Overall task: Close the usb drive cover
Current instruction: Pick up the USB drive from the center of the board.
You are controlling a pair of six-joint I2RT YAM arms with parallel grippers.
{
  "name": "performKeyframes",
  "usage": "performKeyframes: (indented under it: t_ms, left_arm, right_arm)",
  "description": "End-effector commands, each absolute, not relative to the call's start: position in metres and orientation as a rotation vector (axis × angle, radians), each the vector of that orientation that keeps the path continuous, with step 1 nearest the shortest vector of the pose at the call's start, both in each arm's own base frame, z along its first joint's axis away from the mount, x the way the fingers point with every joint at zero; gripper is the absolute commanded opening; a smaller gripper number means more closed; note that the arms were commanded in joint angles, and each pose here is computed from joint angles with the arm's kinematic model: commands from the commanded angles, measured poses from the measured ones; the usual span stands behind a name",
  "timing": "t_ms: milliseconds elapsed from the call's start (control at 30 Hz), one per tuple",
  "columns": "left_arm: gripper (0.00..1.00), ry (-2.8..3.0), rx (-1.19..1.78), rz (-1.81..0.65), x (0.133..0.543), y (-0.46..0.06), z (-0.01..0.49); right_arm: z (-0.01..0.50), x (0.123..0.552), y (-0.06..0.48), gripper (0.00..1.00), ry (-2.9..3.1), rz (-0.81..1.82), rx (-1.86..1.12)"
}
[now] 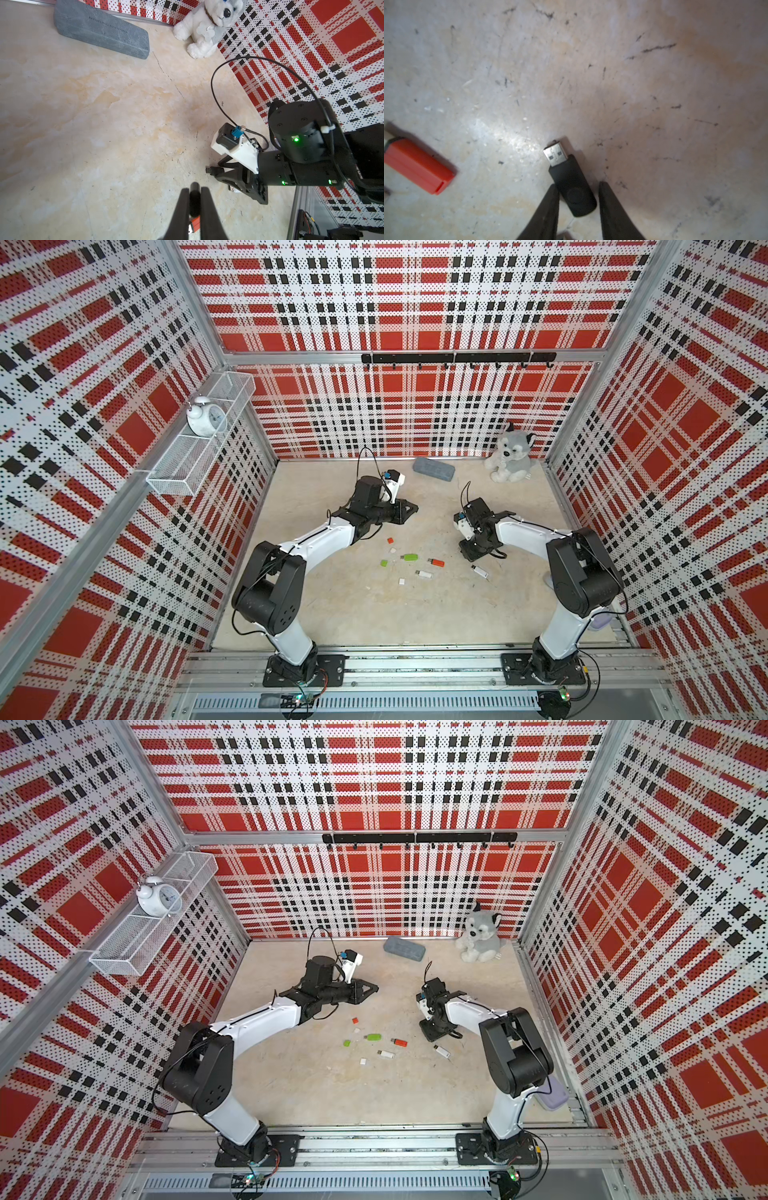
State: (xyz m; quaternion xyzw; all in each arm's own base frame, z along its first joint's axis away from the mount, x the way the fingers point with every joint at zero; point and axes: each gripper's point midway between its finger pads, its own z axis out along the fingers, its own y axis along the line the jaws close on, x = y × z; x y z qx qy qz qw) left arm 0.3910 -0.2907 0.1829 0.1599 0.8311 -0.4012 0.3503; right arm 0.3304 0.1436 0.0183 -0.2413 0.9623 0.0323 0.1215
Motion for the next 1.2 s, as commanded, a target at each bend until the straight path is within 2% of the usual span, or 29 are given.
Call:
performKeyframes:
  t_ms: [0, 100, 267, 600, 900, 1167]
  left_arm:
    - [0.00, 2.100, 0.440, -1.035, 0.390, -0.290, 0.205]
    - [0.00, 2.101, 0.439, -1.035, 0.390, -0.289, 0.205]
    - [0.00, 2.097, 0.434, -1.046, 0.391, -0.289, 0.208]
    - [0.00, 2.101, 0.419, -1.049, 0.391, -0.284, 0.211]
    - [0.00, 2.094, 0.421, -1.048, 0.389, -0.280, 0.222]
    - [0.00, 2.098, 0.458, -1.066, 0.388, -0.278, 0.233]
  right_arm:
    - [-0.002, 0.309, 0.145, 0.32, 2.892, 0.121, -0.771]
    - [-0.003, 0.307, 0.144, 0.30, 2.895, 0.118, -0.780]
    - [-0.002, 0.305, 0.145, 0.20, 2.886, 0.132, -0.796]
    - [0.019, 0.317, 0.152, 0.14, 2.753, 0.159, -0.819]
    - [0.080, 0.331, 0.173, 0.16, 2.430, 0.263, -0.881]
    - [0.130, 0.324, 0.206, 0.17, 2.087, 0.384, -1.019]
